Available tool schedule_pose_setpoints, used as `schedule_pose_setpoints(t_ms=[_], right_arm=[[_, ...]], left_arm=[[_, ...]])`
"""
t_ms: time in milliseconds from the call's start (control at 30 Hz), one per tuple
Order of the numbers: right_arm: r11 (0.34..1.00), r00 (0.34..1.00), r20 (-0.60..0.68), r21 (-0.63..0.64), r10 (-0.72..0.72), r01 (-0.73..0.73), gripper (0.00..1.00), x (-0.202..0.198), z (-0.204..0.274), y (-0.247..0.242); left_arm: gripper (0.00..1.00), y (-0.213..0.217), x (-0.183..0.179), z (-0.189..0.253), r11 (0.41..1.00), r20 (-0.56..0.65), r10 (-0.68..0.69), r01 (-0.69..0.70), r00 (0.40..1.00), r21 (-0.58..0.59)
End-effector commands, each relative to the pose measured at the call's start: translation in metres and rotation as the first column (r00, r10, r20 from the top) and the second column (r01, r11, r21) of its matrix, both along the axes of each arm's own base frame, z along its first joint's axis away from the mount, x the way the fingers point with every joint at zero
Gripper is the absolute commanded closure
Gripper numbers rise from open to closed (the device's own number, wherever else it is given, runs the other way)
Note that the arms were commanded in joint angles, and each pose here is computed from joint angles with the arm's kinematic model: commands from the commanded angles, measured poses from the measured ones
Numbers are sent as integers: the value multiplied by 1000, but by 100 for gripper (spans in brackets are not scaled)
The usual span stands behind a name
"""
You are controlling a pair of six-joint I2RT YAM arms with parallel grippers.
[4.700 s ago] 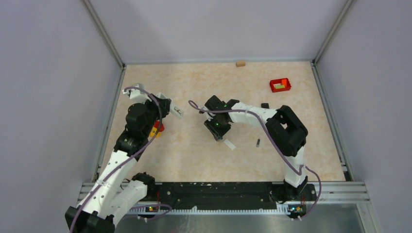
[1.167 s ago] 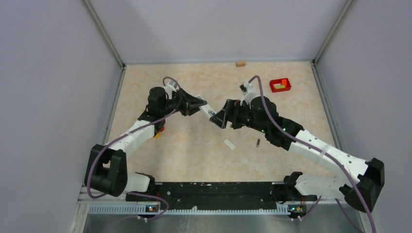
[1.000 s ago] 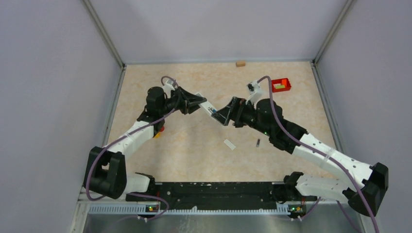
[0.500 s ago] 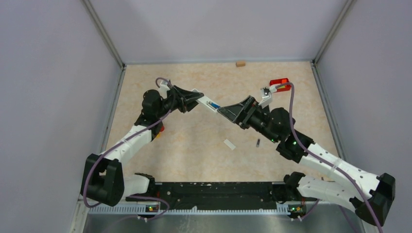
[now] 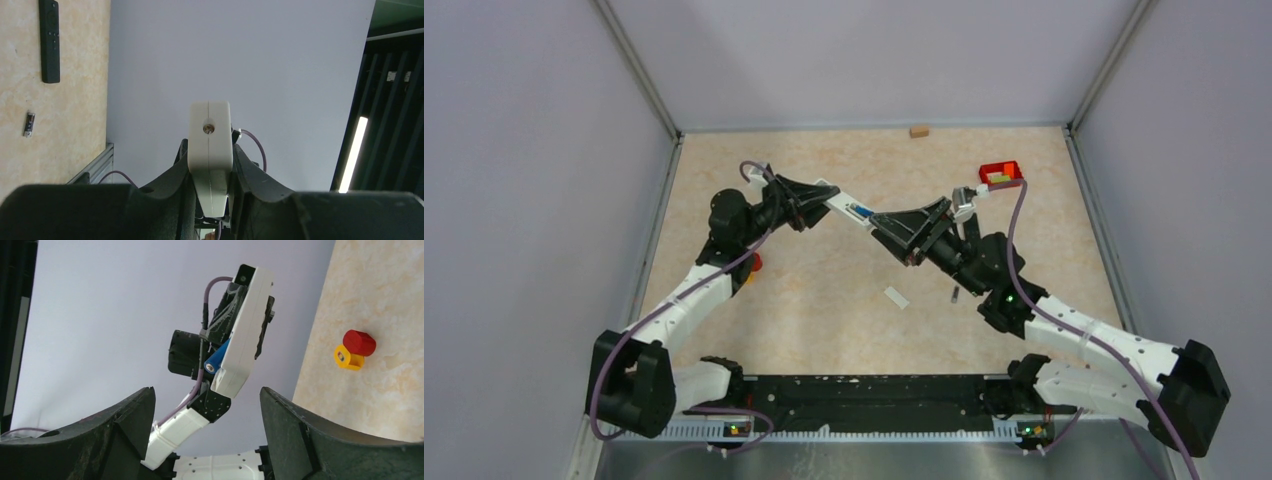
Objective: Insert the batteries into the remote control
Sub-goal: Load the battery into the remote control.
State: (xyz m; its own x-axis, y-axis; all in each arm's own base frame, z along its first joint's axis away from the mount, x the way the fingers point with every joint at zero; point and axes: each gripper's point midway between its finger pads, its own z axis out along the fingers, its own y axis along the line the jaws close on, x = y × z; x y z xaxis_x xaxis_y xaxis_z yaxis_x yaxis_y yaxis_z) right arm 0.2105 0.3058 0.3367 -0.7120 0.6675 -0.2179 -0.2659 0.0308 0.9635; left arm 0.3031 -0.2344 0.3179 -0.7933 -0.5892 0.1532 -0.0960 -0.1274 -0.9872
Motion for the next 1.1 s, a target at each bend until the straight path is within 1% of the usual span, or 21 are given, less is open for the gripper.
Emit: schedule_pose_setpoints(t_ms=[0,67,167,233,267,333,600,900,1067], right_arm=[[992,998,50,124,-33,27,24,1,35,-8],[991,998,43,127,-45,39,29,3,34,-9],[990,998,33,126,-61,56,43,6,33,-10],[992,998,23,114,-63,60,50,8,31,-9],[992,998,21,107,-64,61,53,8,31,-8],[993,998,18,102,-64,62,56,9,29,-7],[993,998,8,98,-59,58,58,12,26,-3],[996,999,-33,91,-24,27,66,17,18,4],[997,998,-60,66,-30,34,69,20,9,5]], left_arm=[[100,6,-10,25,998,74,9,-4,997,-63],[100,6,-12,26,998,76,6,-2,997,-64],[100,7,-14,26,998,78,8,-3,997,-68],[100,7,-15,27,997,82,8,-2,997,-71],[100,8,-15,28,997,82,8,-3,997,-72],[100,8,-17,29,997,88,5,1,996,-72],[100,7,-19,29,998,94,0,6,996,-70],[100,8,-23,30,998,108,-8,15,994,-68],[100,7,-26,38,999,155,-11,18,988,-48]])
